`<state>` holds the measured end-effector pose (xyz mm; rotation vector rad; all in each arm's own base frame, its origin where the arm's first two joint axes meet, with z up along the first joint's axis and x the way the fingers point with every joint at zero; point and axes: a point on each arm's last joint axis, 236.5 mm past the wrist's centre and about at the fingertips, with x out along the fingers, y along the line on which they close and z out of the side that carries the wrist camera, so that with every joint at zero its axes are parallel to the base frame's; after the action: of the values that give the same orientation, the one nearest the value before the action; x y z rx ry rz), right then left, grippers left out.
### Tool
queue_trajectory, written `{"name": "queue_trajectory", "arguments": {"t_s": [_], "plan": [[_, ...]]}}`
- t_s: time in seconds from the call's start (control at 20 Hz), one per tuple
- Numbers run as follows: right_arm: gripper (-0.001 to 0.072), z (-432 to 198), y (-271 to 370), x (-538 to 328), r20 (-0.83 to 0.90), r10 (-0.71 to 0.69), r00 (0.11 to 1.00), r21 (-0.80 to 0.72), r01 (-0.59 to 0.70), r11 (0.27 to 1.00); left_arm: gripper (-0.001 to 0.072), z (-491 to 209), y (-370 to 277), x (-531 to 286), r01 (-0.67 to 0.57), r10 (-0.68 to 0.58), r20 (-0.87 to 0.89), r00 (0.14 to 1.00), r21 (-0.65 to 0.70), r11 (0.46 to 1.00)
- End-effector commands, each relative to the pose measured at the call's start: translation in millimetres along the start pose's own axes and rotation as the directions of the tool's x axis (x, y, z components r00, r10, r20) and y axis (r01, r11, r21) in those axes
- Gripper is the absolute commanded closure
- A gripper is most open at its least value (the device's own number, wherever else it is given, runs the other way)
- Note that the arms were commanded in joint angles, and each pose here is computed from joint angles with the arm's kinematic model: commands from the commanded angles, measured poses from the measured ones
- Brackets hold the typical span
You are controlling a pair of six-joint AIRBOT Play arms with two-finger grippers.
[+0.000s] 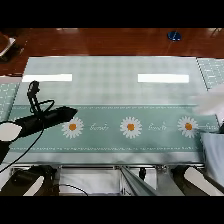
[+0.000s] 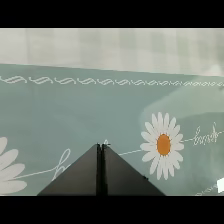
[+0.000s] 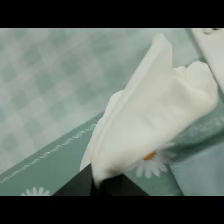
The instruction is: Fold the shirts.
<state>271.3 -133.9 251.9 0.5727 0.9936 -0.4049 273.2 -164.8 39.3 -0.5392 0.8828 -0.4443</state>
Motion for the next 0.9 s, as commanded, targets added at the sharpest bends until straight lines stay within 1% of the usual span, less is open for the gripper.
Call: {"name": "queue_trajectory", "arguments": {"t_s": [0.0,0.05,0.15,0.3,0.35,0.45,0.5,0.55,0.6,0.75,0.8,0.85], "plan": [[0.0676,-45,-78,-26,-0.007,-0.250,0.968,0.127,0.249,0.960,0.0689,8,-2,1,0.001,-0.001,0.037,0.999,0.009,1.000],[0.0676,-60,-97,-29,-0.026,-0.307,0.951,0.157,0.307,0.939,0.0689,11,-1,1,-0.001,0.000,0.050,0.999,0.009,1.000],[0.0676,-95,-138,-36,-0.083,-0.427,0.900,0.250,0.434,0.866,0.0689,18,-1,0,-0.005,0.004,0.081,0.997,0.009,1.000],[0.0675,-137,-167,-32,-0.172,-0.467,0.867,0.369,0.497,0.786,0.0689,23,0,0,-0.006,0.006,0.098,0.995,0.008,1.000],[0.0675,-154,-179,-34,-0.211,-0.500,0.840,0.403,0.541,0.739,0.0689,22,0,0,-0.006,0.005,0.098,0.995,0.008,1.000],[0.0670,-185,-204,-42,-0.296,-0.584,0.756,0.459,0.649,0.607,0.0689,23,0,0,-0.006,0.006,0.099,0.995,0.008,1.000],[0.0582,-197,-212,-43,-0.333,-0.608,0.721,0.466,0.686,0.558,0.0689,24,0,0,-0.007,0.006,0.105,0.994,0.008,1.000],[0.0381,-204,-213,-37,-0.358,-0.599,0.716,0.471,0.693,0.546,0.0689,25,0,0,-0.008,0.007,0.109,0.994,0.008,1.000],[0.0302,-205,-211,-28,-0.369,-0.576,0.730,0.465,0.681,0.565,0.0689,26,0,0,-0.008,0.007,0.114,0.993,0.008,1.000],[0.0302,-198,-214,-16,-0.381,-0.562,0.735,0.434,0.678,0.593,0.0689,28,0,0,-0.009,0.008,0.121,0.993,0.007,1.000],[0.0314,-187,-215,-12,-0.361,-0.564,0.743,0.420,0.670,0.613,0.0689,32,0,-1,-0.010,0.009,0.137,0.991,0.007,1.000],[0.0342,-169,-210,-3,-0.314,-0.547,0.776,0.397,0.631,0.667,0.0689,38,0,-2,-0.012,0.011,0.162,0.987,0.007,1.000]]}}
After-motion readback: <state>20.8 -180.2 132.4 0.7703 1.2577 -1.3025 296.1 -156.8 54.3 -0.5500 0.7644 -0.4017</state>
